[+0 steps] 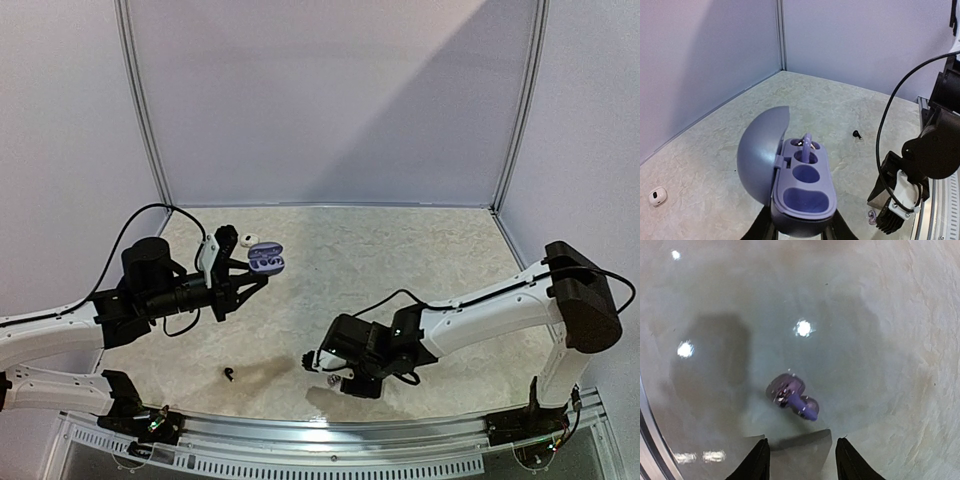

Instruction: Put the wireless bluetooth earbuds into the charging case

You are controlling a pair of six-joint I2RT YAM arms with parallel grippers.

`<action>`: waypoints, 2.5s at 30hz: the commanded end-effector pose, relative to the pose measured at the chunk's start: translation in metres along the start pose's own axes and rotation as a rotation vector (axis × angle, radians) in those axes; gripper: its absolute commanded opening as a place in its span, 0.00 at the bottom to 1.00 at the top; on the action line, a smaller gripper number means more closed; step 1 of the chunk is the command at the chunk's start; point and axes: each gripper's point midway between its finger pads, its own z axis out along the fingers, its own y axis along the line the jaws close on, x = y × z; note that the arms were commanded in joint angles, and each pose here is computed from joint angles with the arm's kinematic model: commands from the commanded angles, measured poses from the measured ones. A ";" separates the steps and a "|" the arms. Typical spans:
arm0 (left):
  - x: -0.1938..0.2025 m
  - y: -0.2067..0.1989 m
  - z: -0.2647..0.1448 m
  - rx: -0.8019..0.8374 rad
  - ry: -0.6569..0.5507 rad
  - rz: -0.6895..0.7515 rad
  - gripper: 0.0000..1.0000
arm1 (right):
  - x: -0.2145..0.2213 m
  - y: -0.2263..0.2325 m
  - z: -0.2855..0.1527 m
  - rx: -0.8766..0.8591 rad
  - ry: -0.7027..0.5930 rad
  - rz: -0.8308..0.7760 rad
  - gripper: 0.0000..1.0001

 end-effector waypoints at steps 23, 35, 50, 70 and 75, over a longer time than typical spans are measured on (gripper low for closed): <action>-0.001 0.001 -0.004 0.000 -0.003 0.022 0.00 | -0.024 -0.006 -0.028 -0.488 -0.212 -0.421 0.42; 0.000 0.002 -0.004 -0.004 -0.004 0.030 0.00 | -0.033 -0.010 -0.006 -0.468 -0.210 -0.426 0.35; 0.001 0.003 -0.004 -0.009 -0.003 0.034 0.00 | -0.036 -0.010 0.003 -0.471 -0.211 -0.419 0.18; 0.003 0.004 -0.004 -0.015 0.002 0.037 0.00 | -0.030 -0.005 0.004 -0.508 -0.181 -0.432 0.00; 0.003 0.004 -0.004 -0.016 0.004 0.039 0.00 | -0.040 -0.011 -0.007 -0.480 -0.208 -0.397 0.00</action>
